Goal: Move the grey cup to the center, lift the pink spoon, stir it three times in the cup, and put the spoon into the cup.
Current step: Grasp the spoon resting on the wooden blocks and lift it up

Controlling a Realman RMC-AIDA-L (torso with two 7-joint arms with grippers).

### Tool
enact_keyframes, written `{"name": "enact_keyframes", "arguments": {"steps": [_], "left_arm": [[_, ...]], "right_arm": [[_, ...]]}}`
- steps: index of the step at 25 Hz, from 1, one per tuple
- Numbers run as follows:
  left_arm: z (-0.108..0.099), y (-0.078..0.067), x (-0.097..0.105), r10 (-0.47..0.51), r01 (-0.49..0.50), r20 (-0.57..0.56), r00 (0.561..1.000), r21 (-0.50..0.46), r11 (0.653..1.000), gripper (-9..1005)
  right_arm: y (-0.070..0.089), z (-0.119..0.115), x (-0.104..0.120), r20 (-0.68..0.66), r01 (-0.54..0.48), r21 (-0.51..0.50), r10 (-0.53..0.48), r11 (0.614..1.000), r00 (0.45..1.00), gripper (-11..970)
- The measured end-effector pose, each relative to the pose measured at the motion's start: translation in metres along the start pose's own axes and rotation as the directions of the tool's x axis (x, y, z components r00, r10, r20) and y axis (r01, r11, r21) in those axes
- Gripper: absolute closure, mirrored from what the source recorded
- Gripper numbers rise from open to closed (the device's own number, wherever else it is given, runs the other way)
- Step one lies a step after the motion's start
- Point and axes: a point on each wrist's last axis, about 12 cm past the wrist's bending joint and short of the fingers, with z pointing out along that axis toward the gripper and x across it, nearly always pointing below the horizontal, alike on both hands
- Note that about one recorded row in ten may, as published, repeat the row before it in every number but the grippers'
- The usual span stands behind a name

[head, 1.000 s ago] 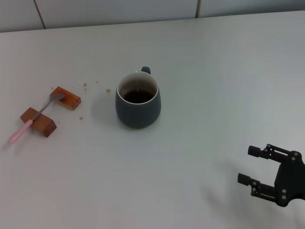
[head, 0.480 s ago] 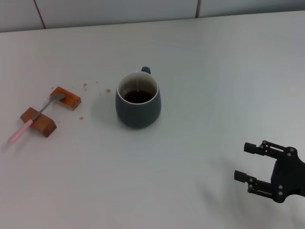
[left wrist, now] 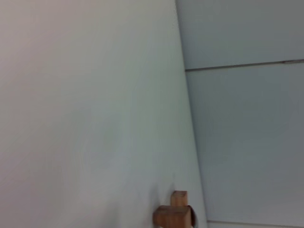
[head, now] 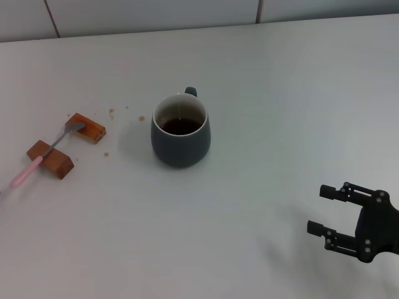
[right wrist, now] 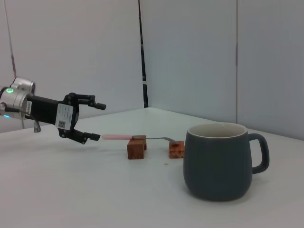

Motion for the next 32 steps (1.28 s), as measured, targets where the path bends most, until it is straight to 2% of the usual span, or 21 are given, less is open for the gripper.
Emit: {"name": "enact_keyframes", "arguments": {"steps": [23,26,32], "left_arm": [[0.031,0.002,0.013,-0.037,0.037,-0.035,0.999,-0.007,0.999,261],[0.044,0.002,0.019,-0.049,0.048,-0.053,0.997,-0.01,0.999,266],[0.051,-0.001,0.017,-0.041,0.04,-0.057,0.998,-0.007,0.999,275]], "right_arm": [[-0.008,0.004,-0.004,-0.009,-0.02,-0.003,0.02,1.0,1.0,241],[-0.009,0.005,-0.005,-0.011,-0.029,-0.001,0.029,1.0,1.0,241],[-0.011,0.006,-0.005,-0.012,-0.036,-0.002,0.036,0.999,0.999,241]]}}
